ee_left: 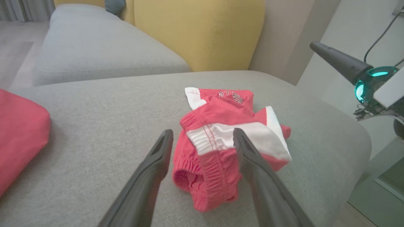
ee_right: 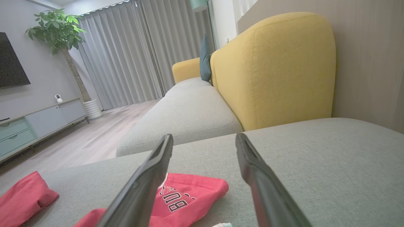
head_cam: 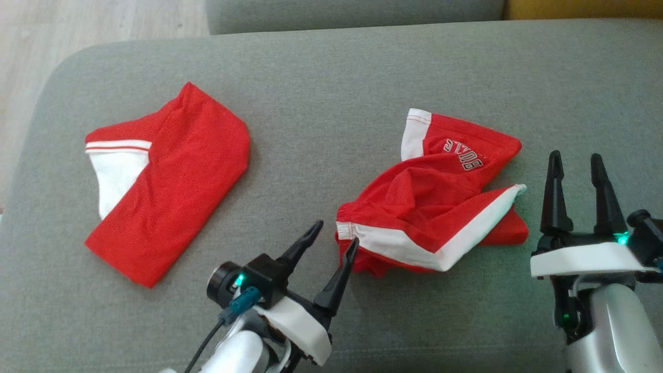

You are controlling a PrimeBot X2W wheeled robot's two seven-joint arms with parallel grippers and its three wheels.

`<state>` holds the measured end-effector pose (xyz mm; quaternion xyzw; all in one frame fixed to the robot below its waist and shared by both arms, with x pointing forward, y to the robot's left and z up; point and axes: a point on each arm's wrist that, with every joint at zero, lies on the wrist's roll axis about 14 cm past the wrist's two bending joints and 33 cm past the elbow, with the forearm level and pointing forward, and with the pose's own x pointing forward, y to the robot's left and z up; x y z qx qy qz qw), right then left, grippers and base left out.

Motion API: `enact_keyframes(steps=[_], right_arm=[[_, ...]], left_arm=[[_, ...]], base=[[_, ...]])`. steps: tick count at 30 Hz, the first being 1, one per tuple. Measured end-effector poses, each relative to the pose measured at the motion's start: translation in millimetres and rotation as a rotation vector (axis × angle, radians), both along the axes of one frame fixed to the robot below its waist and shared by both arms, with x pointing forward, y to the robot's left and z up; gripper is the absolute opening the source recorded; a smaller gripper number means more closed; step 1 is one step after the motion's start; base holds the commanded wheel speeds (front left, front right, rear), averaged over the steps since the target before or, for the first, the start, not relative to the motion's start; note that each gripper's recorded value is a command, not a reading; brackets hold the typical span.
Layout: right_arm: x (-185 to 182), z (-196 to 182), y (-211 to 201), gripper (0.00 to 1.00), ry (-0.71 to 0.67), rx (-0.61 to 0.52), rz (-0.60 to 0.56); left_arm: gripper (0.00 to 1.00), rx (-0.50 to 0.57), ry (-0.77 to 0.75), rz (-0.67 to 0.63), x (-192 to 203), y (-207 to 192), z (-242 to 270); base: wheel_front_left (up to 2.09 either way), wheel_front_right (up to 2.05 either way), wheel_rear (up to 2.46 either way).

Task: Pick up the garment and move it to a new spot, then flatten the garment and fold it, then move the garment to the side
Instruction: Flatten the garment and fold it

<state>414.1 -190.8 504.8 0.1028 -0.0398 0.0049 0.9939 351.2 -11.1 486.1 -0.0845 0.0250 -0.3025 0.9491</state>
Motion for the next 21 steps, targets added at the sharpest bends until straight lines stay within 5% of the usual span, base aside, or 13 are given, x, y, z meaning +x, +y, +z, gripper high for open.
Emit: enact_keyframes(steps=[17,18,19,20,21], right_arm=[[-6,-6,-15,1.0,0.018,-0.005,-0.041],[-6,-6,-15,1.0,0.019,-0.006,-0.042],[-6,-7,-15,1.0,0.02,-0.006,-0.042],[-6,-7,-16,1.0,0.021,-0.006,-0.043],[-6,-7,-16,1.0,0.022,-0.006,-0.044]], left_arm=[[0.94,-0.012,0.088,-0.076,1,-19,-17],[0.82,-0.009,0.097,-0.084,0,-20,-19],[0.27,-0.008,0.106,-0.088,-1,-21,-20],[0.0,-0.012,0.117,-0.096,-2,-23,-21],[0.0,-0.014,0.125,-0.103,-3,-24,-22]], base=[[0.0,0.0,0.0],[0.0,0.0,0.0],[0.0,0.0,0.0],[0.0,0.0,0.0],[0.0,0.0,0.0]])
